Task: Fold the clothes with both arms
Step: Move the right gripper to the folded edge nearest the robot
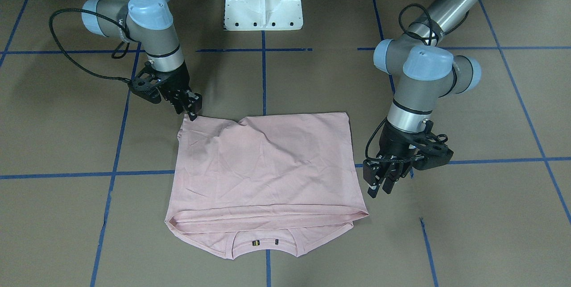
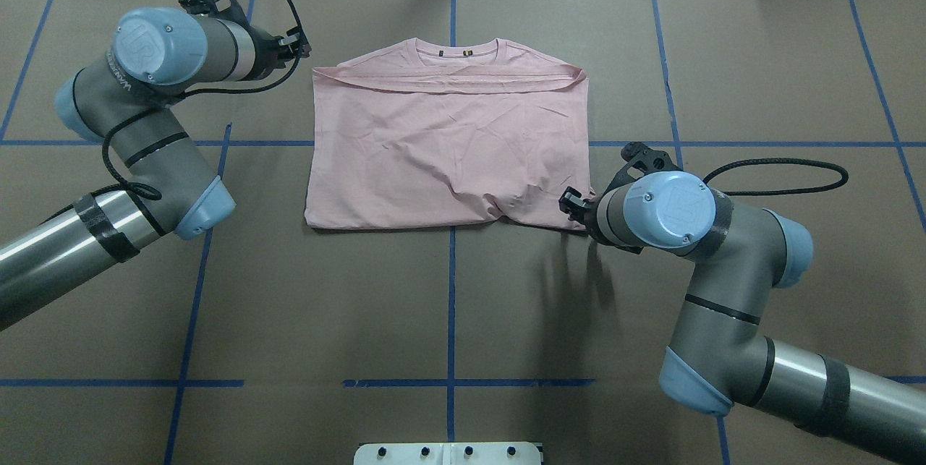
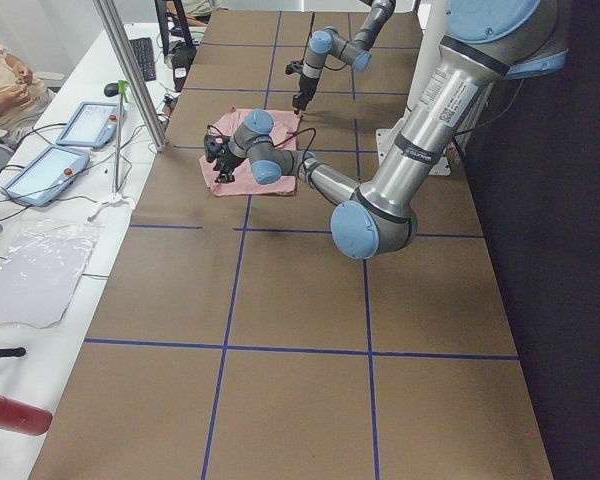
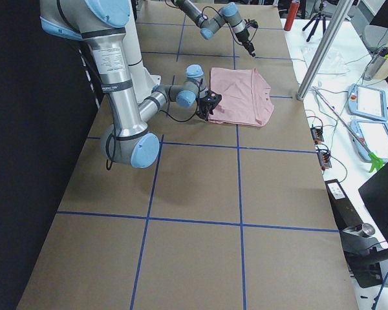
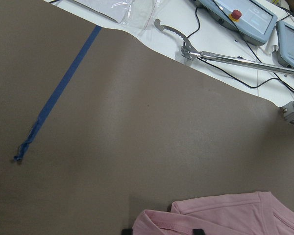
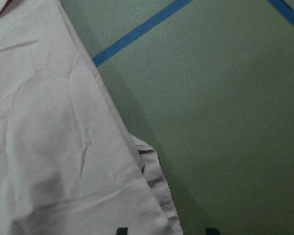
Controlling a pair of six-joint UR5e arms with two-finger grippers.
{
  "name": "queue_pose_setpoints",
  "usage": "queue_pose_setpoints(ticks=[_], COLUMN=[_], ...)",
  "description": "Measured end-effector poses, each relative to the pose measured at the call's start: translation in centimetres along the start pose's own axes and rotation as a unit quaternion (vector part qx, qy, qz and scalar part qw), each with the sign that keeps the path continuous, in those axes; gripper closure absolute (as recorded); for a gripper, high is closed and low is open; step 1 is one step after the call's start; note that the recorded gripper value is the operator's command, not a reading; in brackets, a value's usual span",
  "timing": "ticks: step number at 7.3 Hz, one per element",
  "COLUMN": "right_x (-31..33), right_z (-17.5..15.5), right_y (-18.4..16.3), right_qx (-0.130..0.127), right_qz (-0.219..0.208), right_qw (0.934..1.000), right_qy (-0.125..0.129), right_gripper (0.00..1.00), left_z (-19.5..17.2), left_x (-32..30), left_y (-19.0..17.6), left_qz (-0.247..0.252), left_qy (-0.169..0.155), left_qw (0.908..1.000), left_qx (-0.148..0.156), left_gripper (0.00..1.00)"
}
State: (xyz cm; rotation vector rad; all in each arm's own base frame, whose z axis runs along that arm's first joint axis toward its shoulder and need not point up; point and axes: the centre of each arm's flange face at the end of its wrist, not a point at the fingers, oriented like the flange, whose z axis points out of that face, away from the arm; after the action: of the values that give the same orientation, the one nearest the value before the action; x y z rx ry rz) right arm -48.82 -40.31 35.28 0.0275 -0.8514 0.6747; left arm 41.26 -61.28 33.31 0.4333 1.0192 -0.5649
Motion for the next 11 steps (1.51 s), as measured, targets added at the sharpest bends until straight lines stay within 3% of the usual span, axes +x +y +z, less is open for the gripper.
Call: queue_pose_setpoints(ticks=[4,5,6,8,10,11], right_x=[-0.12,-0.07,0.03,0.18,0.35,0.41], right_z=[0.13,0.11,0.05,-0.02,0.32,0.51], right_y=[0.08,0.02,-0.11,-0.23,0.02,0.12], right_qx=[0.0,0.0,0.001,0.001,0.001,0.001], right_qz=[-0.001,-0.001,0.0,0.0,-0.002,-0.002], right_qw=[1.0,1.0,1.0,1.0,1.0,1.0], right_qy=[0.001,0.001,0.001,0.002,0.005,0.007], right_gripper=[0.67,0.49,0.42,0.44,0.53,0.85], left_z=[0.0,0.0,0.0,0.01,-0.01,0.0], left_x=[-0.04,-0.04,-0.05,-0.06,-0.03,-0.04], left_y=[-0.09,-0.1,-0.11,-0.11,-0.11,-0.11], left_qz=[0.0,0.0,0.0,-0.001,-0.002,-0.002], left_qy=[-0.001,-0.001,-0.001,-0.002,-0.002,-0.002], left_qw=[1.0,1.0,1.0,1.0,1.0,1.0], left_qx=[0.002,0.002,0.002,0.002,0.002,0.002], left_gripper=[0.49,0.49,0.49,0.49,0.49,0.49])
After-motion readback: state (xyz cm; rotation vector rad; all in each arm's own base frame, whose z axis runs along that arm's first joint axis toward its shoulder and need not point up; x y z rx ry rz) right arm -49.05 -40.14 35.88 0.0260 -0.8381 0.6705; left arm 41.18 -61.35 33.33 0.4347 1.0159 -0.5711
